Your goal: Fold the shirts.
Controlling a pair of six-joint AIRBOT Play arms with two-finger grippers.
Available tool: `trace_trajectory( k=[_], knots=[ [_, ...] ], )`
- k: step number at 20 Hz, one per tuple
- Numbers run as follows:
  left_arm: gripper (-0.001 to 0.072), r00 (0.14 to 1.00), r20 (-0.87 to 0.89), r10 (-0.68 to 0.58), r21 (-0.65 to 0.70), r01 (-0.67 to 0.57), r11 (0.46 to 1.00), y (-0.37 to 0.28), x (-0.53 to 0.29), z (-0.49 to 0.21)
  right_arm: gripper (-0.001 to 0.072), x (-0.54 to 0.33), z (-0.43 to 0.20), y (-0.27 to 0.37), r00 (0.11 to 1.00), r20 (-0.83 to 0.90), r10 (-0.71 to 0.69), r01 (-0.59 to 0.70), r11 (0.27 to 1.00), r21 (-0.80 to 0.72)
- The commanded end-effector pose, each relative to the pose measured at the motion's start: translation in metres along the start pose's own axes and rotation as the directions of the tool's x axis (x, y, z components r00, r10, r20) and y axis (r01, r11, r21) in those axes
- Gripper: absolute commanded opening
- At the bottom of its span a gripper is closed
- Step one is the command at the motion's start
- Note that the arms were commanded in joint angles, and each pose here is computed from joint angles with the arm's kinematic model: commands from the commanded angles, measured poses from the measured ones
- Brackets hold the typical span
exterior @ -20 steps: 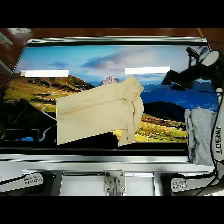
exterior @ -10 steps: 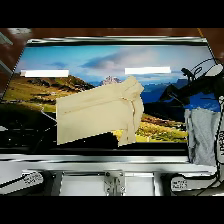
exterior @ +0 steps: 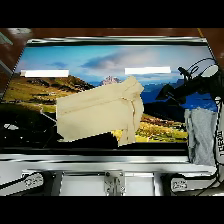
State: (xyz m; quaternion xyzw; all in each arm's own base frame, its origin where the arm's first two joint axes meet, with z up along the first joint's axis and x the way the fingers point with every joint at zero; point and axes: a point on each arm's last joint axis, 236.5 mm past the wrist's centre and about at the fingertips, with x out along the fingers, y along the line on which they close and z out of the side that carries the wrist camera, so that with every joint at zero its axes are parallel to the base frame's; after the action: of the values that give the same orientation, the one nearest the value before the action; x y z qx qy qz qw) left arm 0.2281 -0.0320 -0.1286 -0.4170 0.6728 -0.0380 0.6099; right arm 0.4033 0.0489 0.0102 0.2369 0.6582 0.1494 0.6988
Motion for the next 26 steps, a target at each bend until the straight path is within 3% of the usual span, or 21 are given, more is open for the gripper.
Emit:
trace_trajectory(
  k=[1, 3, 6, 10, 13, 17, 19, 20, 21, 22, 24, 26],
  knots=[
    [0.0230, 0.998, 0.056, 0.004, -0.019, -0.003, 1.000, -0.004, 0.005, 0.014, 0.0627, 0.001, -0.006, -0.010, 0.999, -0.023, -0.041, 0.042, 0.999, 0.007],
    [0.0036, 0.999, 0.048, 0.001, -0.021, 0.000, 1.000, -0.004, 0.005, 0.012, 0.0627, 0.014, -0.022, -0.019, 0.996, -0.080, -0.044, 0.048, 0.998, 0.044],
    [0.0035, 1.000, 0.027, -0.007, -0.008, 0.008, 1.000, -0.007, 0.005, 0.006, 0.0629, 0.055, -0.062, -0.023, 0.983, -0.178, 0.047, -0.031, 0.995, 0.091],
    [0.0035, 0.999, -0.017, -0.035, 0.070, 0.036, 0.997, -0.019, -0.004, -0.004, 0.0628, 0.102, -0.077, -0.017, 0.980, -0.129, 0.155, -0.122, 0.965, 0.231],
    [0.0035, 0.999, 0.024, -0.041, 0.114, 0.038, 0.993, -0.030, -0.017, 0.005, 0.0628, 0.135, -0.094, -0.008, 0.972, -0.204, 0.119, -0.089, 0.984, 0.152],
    [0.0035, 0.998, 0.042, -0.052, 0.148, 0.045, 0.988, -0.041, -0.029, 0.012, 0.0608, 0.167, -0.071, 0.006, 0.987, -0.106, 0.119, -0.099, 0.979, 0.177],
    [0.0035, 0.997, 0.054, -0.053, 0.159, 0.044, 0.986, -0.044, -0.033, 0.017, 0.0494, 0.169, -0.061, 0.006, 0.992, -0.062, 0.114, -0.100, 0.976, 0.192],
    [0.0035, 0.997, 0.065, -0.052, 0.169, 0.041, 0.985, -0.046, -0.035, 0.020, 0.0491, 0.169, -0.058, 0.006, 0.992, -0.050, 0.113, -0.101, 0.976, 0.194],
    [0.0035, 0.996, 0.069, -0.053, 0.185, 0.040, 0.982, -0.047, -0.037, 0.022, 0.0254, 0.168, -0.057, 0.007, 0.992, -0.048, 0.116, -0.106, 0.977, 0.186],
    [0.0034, 0.996, 0.073, -0.056, 0.196, 0.040, 0.980, -0.050, -0.040, 0.024, 0.0084, 0.166, -0.056, 0.009, 0.992, -0.048, 0.119, -0.109, 0.980, 0.169],
    [0.0032, 0.991, 0.120, -0.064, 0.296, 0.026, 0.955, -0.064, -0.059, 0.034, 0.0065, 0.144, -0.053, 0.029, 0.985, -0.067, 0.159, -0.158, 0.987, 0.016],
    [0.0032, 0.959, 0.272, -0.079, 0.411, -0.042, 0.911, -0.097, -0.107, 0.057, 0.0065, 0.093, -0.031, 0.053, 0.986, 0.007, 0.167, -0.165, 0.976, -0.142]
  ],
)
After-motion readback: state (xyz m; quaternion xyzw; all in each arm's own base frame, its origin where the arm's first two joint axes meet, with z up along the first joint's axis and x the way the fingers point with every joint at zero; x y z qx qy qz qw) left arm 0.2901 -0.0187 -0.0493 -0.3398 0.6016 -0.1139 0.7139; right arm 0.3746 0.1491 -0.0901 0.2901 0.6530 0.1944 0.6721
